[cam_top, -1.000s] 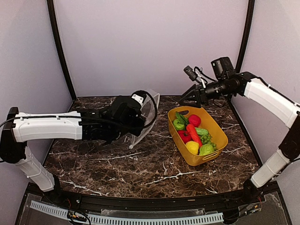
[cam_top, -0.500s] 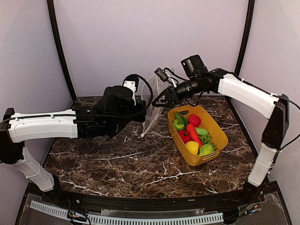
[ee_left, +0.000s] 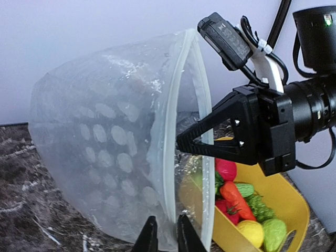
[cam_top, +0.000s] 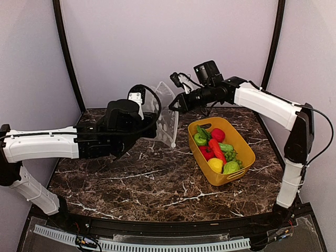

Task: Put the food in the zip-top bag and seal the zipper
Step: Open the zipper food storage bag at the center of the board.

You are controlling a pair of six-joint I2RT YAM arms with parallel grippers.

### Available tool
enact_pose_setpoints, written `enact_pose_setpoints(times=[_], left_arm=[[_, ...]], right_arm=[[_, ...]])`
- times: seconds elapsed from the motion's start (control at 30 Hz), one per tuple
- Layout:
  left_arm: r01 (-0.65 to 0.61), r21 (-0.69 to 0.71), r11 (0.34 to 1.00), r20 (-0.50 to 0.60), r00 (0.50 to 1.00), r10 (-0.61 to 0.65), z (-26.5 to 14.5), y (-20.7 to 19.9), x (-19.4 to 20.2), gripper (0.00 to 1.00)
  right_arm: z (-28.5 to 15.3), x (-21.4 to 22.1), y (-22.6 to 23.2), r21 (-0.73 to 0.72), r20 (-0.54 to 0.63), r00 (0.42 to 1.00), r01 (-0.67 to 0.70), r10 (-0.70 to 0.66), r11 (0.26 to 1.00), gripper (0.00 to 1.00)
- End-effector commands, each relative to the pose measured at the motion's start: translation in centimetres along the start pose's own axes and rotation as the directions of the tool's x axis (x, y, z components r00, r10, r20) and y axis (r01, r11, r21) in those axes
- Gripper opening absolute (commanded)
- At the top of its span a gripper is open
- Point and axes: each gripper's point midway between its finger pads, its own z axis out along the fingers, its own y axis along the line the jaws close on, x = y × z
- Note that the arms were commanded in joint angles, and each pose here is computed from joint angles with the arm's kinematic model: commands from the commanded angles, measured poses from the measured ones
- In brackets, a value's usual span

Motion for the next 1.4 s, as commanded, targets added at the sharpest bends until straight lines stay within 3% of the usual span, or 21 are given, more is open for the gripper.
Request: enact_pose_setpoints(times=[0.0,0.07,0.13,0.3,0.4,0.6,1.07,1.17,1.27,1.37], left_arm=[[0.070,-0.075,0.995,-0.001,0.998,-0.070,0.7,2.0,0.7,0.42],[0.106,-0.060,0.993,0.010,0.994,-0.105,0.9,1.8,0.6,0.60],[0.134,-0.033,0.990,0.025,0.991,-0.133,0.9,1.5,0.3,0.68],[0.155,0.018,0.988,0.050,0.986,-0.156,0.9,0.7,-0.4,0.74],[0.138,-0.020,0.990,0.033,0.990,-0.138,1.2,1.0,-0.4,0.75],[0.159,-0.182,0.970,-0.002,0.987,-0.162,2.2,4.2,1.0,0.70],[0.057,-0.187,0.981,0.021,0.998,-0.054,5.4,3.1,0.3,0.72],[0.037,-0.241,0.970,0.027,0.999,-0.032,5.3,3.7,-0.5,0.70],[-0.005,-0.295,0.956,0.013,1.000,0.009,5.8,4.4,-0.5,0.62],[-0.027,-0.314,0.949,-0.003,1.000,0.028,6.5,5.1,-0.3,0.44]], right_arm=[[1.6,-1.6,1.3,-0.014,0.052,0.999,0.006,-0.005,1.000,0.00],[2.2,-1.6,1.6,0.011,0.050,0.999,0.019,-0.019,1.000,0.00],[2.6,-1.6,1.7,0.046,0.051,0.998,0.029,-0.031,0.999,0.00],[3.0,-1.9,1.7,0.122,0.057,0.998,0.032,-0.039,0.992,0.00],[2.9,-2.0,2.1,0.119,0.060,0.998,0.028,-0.035,0.993,0.00],[2.3,-2.3,3.2,0.107,0.072,0.997,0.034,-0.042,0.994,0.00],[2.6,-1.5,3.1,0.116,0.060,0.998,-0.035,0.028,0.993,0.00],[2.6,-1.4,3.3,0.104,0.059,0.998,-0.042,0.036,0.994,0.00],[2.4,-1.5,3.5,0.097,0.060,0.997,-0.052,0.046,0.994,0.00],[2.1,-1.6,3.4,0.105,0.066,0.997,-0.055,0.048,0.993,0.00]])
